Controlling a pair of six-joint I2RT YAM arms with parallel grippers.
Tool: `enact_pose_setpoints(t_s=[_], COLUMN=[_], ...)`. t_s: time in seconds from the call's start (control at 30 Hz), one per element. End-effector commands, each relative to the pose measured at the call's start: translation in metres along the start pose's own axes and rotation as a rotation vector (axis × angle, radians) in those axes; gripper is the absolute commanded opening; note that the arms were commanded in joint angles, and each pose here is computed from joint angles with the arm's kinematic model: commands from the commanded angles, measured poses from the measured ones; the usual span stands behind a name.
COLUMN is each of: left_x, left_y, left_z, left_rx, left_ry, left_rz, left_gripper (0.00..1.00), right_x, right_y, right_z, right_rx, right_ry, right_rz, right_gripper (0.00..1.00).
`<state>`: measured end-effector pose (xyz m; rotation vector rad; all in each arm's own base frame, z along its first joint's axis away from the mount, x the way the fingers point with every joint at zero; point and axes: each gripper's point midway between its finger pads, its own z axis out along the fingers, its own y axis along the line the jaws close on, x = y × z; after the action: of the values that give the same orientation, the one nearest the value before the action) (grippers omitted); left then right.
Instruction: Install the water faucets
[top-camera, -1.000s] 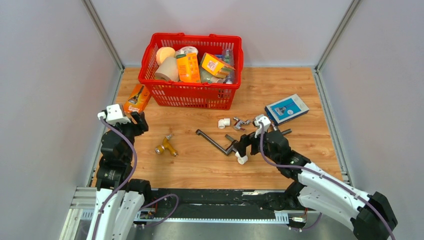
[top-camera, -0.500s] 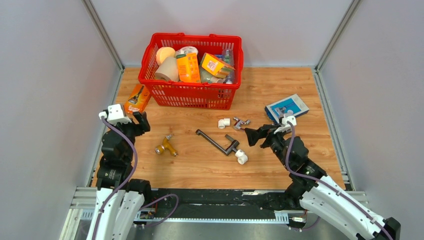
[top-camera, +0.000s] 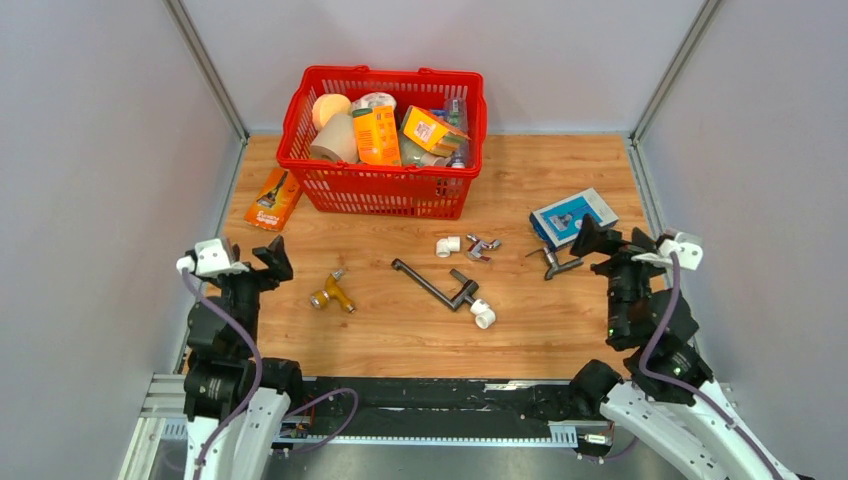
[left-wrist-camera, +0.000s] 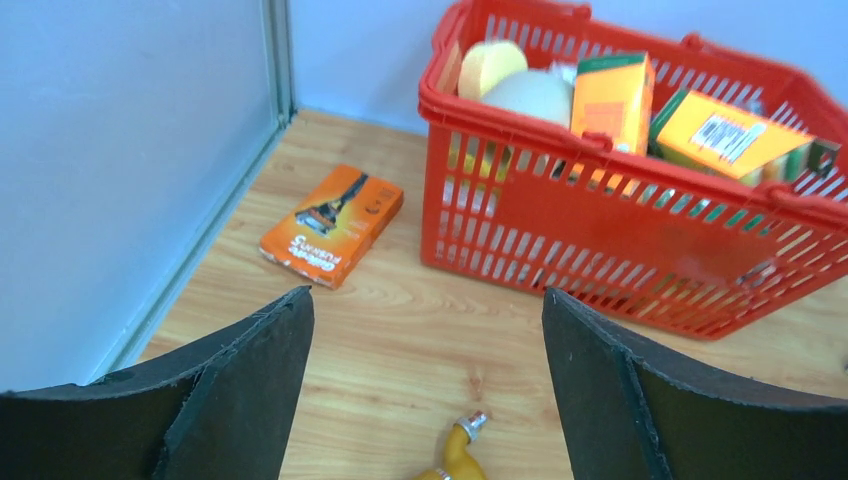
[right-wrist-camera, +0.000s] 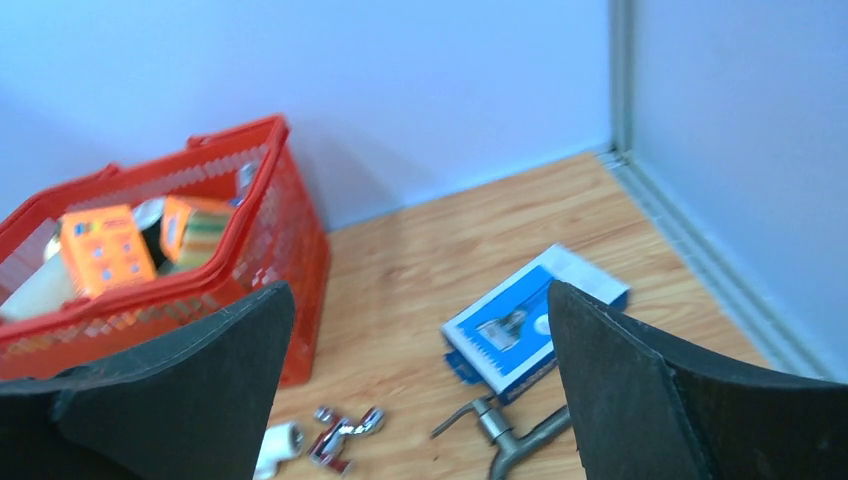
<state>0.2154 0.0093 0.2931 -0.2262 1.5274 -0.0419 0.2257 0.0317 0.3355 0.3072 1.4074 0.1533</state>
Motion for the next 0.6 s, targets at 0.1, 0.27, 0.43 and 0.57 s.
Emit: enact_pose_setpoints(t_s=[0.1, 0.27, 0.43, 0.57], left_x=[-0.022, -0.021, -0.017, -0.020], left_y=[0.018, 0.027, 0.030, 0.032], left_z=[-0.038, -0.040, -0.038, -0.041], left_rx=[-0.030, -0.076, -0.098, -0.105], left_ry=[-0.228, -0.240, -0.228, -0.241], left_rz=[-0.076, -0.084, -0.082, -0.087], left_gripper=[0.97, 0.98, 0.98, 0.98], right_x=[-0.024, -0.013, -0.008, -0.008], right_y=[-0.059, -0.065, -0.065, -0.067], right_z=[-0.018, -0.022, -0.022, -0.023], right_rx=[0.210, 0.210, 0.190, 0.185], right_ry=[-0.061, -0.075, -0.092, -0.120], right_rz=[-0.183, -0.166, -0.172, -0.164], right_gripper=[1.00, 1.00, 1.00, 1.00])
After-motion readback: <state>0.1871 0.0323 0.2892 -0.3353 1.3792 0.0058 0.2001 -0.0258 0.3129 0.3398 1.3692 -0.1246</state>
